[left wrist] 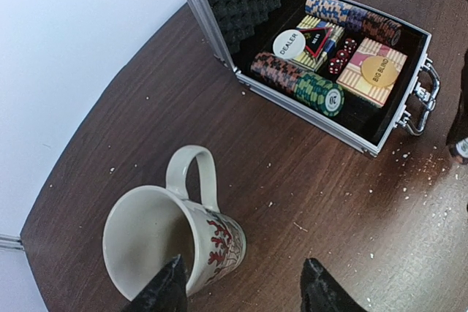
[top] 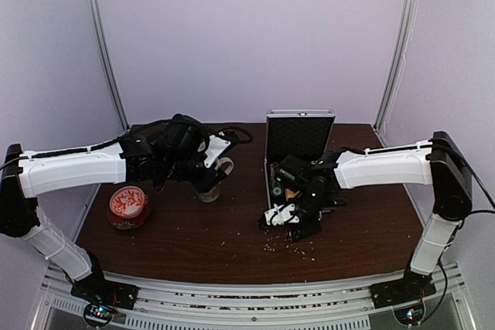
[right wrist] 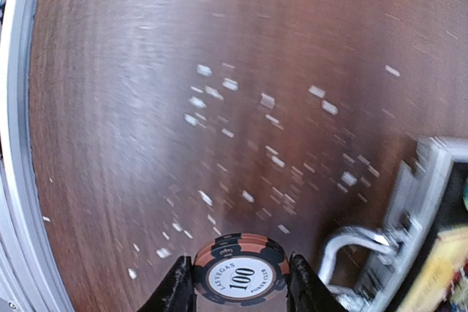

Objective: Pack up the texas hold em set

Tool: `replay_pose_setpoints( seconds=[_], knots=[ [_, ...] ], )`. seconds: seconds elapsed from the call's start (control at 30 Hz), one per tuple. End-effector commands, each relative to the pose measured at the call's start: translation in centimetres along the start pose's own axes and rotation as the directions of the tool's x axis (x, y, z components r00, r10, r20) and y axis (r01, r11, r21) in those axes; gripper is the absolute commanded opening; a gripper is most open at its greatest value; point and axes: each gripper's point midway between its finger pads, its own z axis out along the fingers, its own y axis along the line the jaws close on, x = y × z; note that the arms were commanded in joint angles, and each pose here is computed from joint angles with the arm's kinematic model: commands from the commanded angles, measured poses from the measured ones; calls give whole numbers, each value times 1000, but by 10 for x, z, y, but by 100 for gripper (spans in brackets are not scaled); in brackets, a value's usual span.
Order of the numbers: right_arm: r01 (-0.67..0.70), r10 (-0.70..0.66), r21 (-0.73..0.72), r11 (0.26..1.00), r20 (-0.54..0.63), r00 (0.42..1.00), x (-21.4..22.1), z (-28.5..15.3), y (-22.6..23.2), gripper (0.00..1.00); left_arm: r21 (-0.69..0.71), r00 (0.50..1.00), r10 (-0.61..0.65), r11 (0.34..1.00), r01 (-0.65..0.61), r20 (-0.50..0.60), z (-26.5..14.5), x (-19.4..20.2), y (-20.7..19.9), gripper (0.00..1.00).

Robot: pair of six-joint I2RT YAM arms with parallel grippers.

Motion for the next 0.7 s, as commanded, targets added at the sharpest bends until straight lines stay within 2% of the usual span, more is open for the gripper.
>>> replay_pose_setpoints(
  seconds=[0.0, 0.2, 0.33, 0.67],
  knots=[
    [-120, 118, 48, 992, 45, 992, 13, -33, -20, 30, -15, 1000, 11, 1000, -11, 5, 1, -3, 2, 54],
    [-281, 270, 167, 945, 85, 959, 49, -60, -67, 31, -13, 1000, 9, 1000, -9, 1, 3, -3, 2, 54],
    [-328, 318, 276, 904, 82, 945, 70, -68, -90, 31, -13, 1000, 11, 1000, -11, -3, 3, -2, 2, 54],
    [-387, 410, 439, 811, 45, 911, 108, -64, -118, 32, -7, 1000, 11, 1000, -11, -7, 5, -1, 1, 54]
  ],
)
